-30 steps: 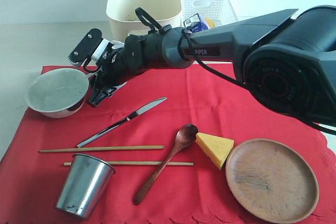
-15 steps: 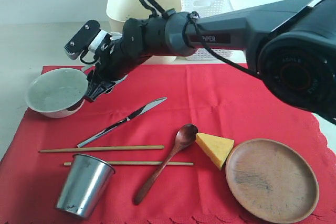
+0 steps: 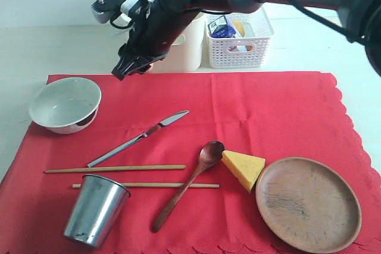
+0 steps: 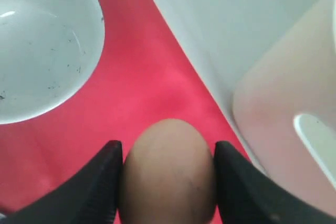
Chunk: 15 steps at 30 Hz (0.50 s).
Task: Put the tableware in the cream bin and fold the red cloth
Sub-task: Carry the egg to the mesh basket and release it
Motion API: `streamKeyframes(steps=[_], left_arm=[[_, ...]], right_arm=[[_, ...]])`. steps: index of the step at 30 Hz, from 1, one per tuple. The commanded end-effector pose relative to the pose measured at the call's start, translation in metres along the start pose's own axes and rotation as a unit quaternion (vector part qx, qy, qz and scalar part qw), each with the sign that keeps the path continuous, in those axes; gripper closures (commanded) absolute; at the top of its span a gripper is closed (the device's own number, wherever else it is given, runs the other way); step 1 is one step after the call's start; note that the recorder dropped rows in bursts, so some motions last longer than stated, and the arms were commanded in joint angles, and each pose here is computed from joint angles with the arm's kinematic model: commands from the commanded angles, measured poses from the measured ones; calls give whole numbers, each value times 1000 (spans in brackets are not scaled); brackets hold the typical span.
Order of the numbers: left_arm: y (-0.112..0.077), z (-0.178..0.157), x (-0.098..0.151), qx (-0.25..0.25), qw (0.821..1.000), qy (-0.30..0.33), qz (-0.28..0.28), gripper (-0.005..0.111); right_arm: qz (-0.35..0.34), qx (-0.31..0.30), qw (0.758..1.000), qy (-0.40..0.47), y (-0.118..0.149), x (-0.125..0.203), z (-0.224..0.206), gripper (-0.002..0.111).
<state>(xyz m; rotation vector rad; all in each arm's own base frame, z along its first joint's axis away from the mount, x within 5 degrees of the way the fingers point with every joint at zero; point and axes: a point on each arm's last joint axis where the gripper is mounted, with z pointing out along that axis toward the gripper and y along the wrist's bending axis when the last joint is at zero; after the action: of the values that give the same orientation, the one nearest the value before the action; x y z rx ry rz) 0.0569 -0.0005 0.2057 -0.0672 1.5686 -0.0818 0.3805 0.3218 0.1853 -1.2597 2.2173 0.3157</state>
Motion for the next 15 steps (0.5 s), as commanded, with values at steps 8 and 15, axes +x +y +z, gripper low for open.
streamKeyframes(steps=[8, 15], left_arm=[[0, 0, 0, 0, 1000, -3, -2, 104], [0, 0, 0, 0, 1000, -3, -2, 104]], right_arm=[[48, 50, 997, -38, -26, 19, -46, 108], [99, 97, 989, -54, -74, 42, -74, 108]])
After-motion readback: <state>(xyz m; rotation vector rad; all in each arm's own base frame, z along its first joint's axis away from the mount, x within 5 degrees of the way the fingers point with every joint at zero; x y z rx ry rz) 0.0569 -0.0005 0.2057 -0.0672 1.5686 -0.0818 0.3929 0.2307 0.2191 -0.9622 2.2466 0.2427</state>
